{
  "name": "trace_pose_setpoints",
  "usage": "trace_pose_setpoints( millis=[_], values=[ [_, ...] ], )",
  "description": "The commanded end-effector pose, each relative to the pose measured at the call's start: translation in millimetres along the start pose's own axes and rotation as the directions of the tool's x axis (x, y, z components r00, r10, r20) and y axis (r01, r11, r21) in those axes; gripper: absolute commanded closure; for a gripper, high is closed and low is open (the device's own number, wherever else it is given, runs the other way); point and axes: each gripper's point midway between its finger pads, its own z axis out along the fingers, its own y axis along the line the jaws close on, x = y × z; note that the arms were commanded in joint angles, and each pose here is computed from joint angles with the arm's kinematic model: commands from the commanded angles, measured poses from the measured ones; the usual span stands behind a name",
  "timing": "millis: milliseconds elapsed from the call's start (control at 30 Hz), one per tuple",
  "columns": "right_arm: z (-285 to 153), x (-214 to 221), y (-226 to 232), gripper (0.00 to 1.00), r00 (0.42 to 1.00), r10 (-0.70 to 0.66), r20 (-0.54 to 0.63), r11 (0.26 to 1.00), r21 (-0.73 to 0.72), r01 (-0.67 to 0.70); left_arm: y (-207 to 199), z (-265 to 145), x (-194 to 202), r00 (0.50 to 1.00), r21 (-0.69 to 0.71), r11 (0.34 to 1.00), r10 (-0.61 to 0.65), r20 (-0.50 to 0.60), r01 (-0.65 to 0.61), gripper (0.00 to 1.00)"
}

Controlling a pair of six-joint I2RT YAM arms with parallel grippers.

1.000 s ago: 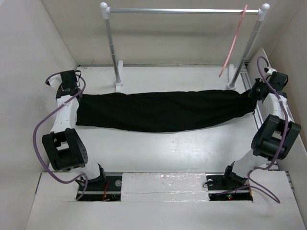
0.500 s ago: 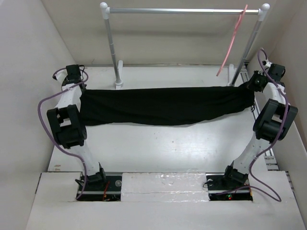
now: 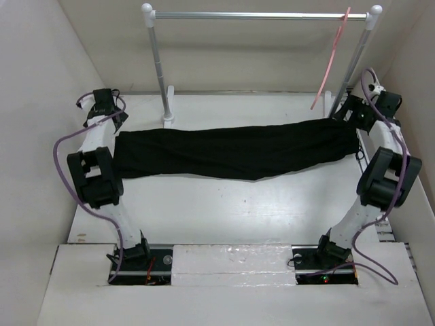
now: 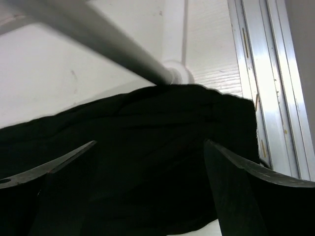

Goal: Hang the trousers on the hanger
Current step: Fold the trousers

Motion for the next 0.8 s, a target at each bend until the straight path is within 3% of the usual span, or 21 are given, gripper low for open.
trace_pose_setpoints(
  millis=[0, 33, 67, 100, 133, 167, 233, 300, 400, 433, 500, 533, 667, 767],
  values=[
    [-53, -32, 50, 0.1, 0.985, -0.063, 0.163, 0.995, -0.067, 0.075, 27, -59, -18, 0.998, 0.034, 0.998, -0.048, 0.04, 0.047, 0.26],
    [-72, -40, 75, 0.18, 0.971, -0.089, 0.222, 0.99, -0.09, 0.112, 42, -71, 4, 0.997, 0.04, 0.996, -0.077, 0.007, 0.076, 0.28],
    [-76, -27, 86, 0.3, 0.974, -0.084, 0.209, 0.989, -0.102, 0.107, 50, -75, 16, 0.995, 0.038, 0.994, -0.098, -0.01, 0.098, 0.29],
    [-80, -21, 98, 0.54, 0.972, -0.079, 0.222, 0.987, -0.117, 0.107, 56, -80, 27, 0.993, 0.045, 0.992, -0.117, -0.028, 0.118, 0.29],
    [-77, 7, 105, 0.95, 0.981, -0.068, 0.179, 0.988, -0.124, 0.092, 73, -75, 65, 0.987, 0.024, 0.992, -0.121, -0.105, 0.124, 0.31],
    [-78, 16, 117, 1.0, 0.982, -0.077, 0.174, 0.984, -0.146, 0.103, 74, -85, 67, 0.983, 0.054, 0.986, -0.153, -0.101, 0.159, 0.31],
    [-82, 41, 152, 1.0, 0.984, -0.099, 0.151, 0.969, -0.21, 0.13, 85, -84, 102, 0.964, 0.048, 0.978, -0.194, -0.182, 0.205, 0.32],
    [-87, 54, 180, 1.0, 0.982, -0.132, 0.136, 0.95, -0.267, 0.164, 87, -84, 111, 0.951, 0.037, 0.969, -0.231, -0.207, 0.243, 0.33],
    [-96, 74, 205, 0.68, 0.971, -0.219, 0.099, 0.915, -0.324, 0.239, 93, -78, 132, 0.931, -0.007, 0.966, -0.252, -0.264, 0.259, 0.33],
    [-103, 75, 209, 0.51, 0.967, -0.235, 0.102, 0.909, -0.328, 0.256, 95, -76, 139, 0.922, -0.023, 0.962, -0.268, -0.279, 0.273, 0.33],
    [-108, 90, 206, 0.37, 0.96, -0.268, 0.079, 0.902, -0.328, 0.279, 97, -73, 146, 0.913, -0.031, 0.958, -0.282, -0.295, 0.286, 0.33],
    [-119, 96, 203, 0.25, 0.957, -0.276, 0.086, 0.904, -0.316, 0.289, 99, -69, 155, 0.903, -0.037, 0.952, -0.302, -0.305, 0.305, 0.33],
    [-123, 117, 183, 0.2, 0.961, -0.275, 0.031, 0.92, -0.28, 0.273, 106, -63, 167, 0.895, -0.063, 0.948, -0.315, -0.317, 0.312, 0.35],
    [-125, 123, 165, 0.2, 0.969, -0.248, 0.014, 0.937, -0.252, 0.244, 111, -56, 177, 0.889, -0.093, 0.947, -0.32, -0.328, 0.306, 0.43]
  ],
)
